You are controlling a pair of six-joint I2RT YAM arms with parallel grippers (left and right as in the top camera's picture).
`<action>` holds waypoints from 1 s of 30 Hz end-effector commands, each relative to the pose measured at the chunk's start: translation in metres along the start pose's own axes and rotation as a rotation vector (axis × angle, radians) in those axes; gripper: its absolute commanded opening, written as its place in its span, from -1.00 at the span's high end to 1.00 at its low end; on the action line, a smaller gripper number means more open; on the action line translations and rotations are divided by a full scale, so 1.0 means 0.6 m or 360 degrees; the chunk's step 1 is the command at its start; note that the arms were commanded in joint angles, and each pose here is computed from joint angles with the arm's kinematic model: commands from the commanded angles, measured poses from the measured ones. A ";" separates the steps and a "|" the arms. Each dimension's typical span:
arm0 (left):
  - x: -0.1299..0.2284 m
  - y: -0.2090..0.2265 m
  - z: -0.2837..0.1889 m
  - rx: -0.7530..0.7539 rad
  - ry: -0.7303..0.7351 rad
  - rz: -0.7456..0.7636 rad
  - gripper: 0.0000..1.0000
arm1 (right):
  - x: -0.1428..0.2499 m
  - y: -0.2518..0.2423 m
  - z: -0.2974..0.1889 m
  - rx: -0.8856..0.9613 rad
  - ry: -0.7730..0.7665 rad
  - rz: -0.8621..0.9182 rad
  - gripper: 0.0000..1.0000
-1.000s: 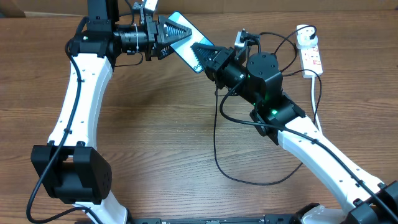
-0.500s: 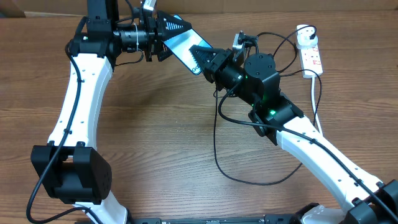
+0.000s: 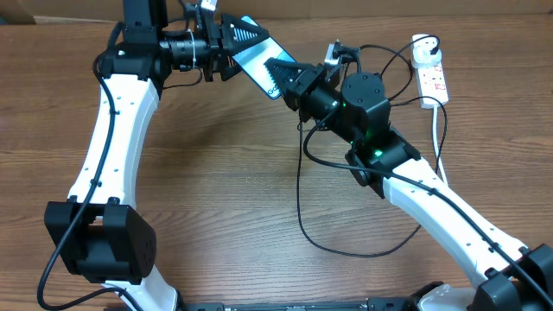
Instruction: Plug charger to phone and switch on socket
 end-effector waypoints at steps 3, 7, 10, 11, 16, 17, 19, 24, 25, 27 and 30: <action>0.030 -0.024 0.035 0.0075 0.0159 0.0128 -0.22 | 0.009 0.028 -0.006 -0.0146 0.0218 -0.0008 0.92; 0.029 -0.027 0.036 0.0083 0.0154 0.0155 -0.22 | 0.008 0.028 -0.006 -0.0148 0.0213 -0.0003 0.93; 0.028 -0.029 0.037 0.0090 0.0151 0.0178 -0.21 | 0.009 0.028 -0.006 -0.0147 0.0213 -0.0002 0.93; 0.028 -0.030 0.038 0.0092 0.0152 0.0184 -0.21 | 0.010 0.028 -0.005 -0.0148 0.0216 -0.0002 0.93; 0.028 -0.030 0.044 0.0065 0.0127 0.0194 -0.21 | 0.032 0.031 0.000 -0.0150 0.0262 -0.0003 0.93; 0.028 -0.030 0.046 0.0057 0.0119 0.0192 -0.21 | 0.038 0.030 0.003 -0.0145 0.0270 -0.0001 0.93; 0.027 -0.029 0.049 0.0039 0.0102 0.0183 -0.19 | 0.049 0.029 0.006 -0.0135 0.0283 0.0003 0.93; 0.026 -0.028 0.053 0.0008 0.0072 0.0174 -0.15 | 0.072 0.019 0.019 -0.0111 0.0343 0.0013 0.93; 0.026 -0.028 0.053 0.0006 0.0070 0.0166 -0.13 | 0.075 0.015 0.022 -0.0103 0.0351 0.0015 0.93; 0.026 -0.028 0.053 0.0004 0.0067 0.0167 -0.08 | 0.081 0.011 0.026 -0.0091 0.0364 0.0019 0.93; 0.025 -0.029 0.053 0.0009 0.0064 0.0178 -0.02 | 0.094 0.009 0.030 -0.0084 0.0394 0.0020 0.93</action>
Point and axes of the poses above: each gripper's point midway between its finger pads, its own z axis out along the fingers, its own y axis along the line the jaws close on, x = y × z, the point moved 9 cm from there along -z, back along the fingers, and after that the axes turned 2 degrees about -z, right-handed, at the moved point
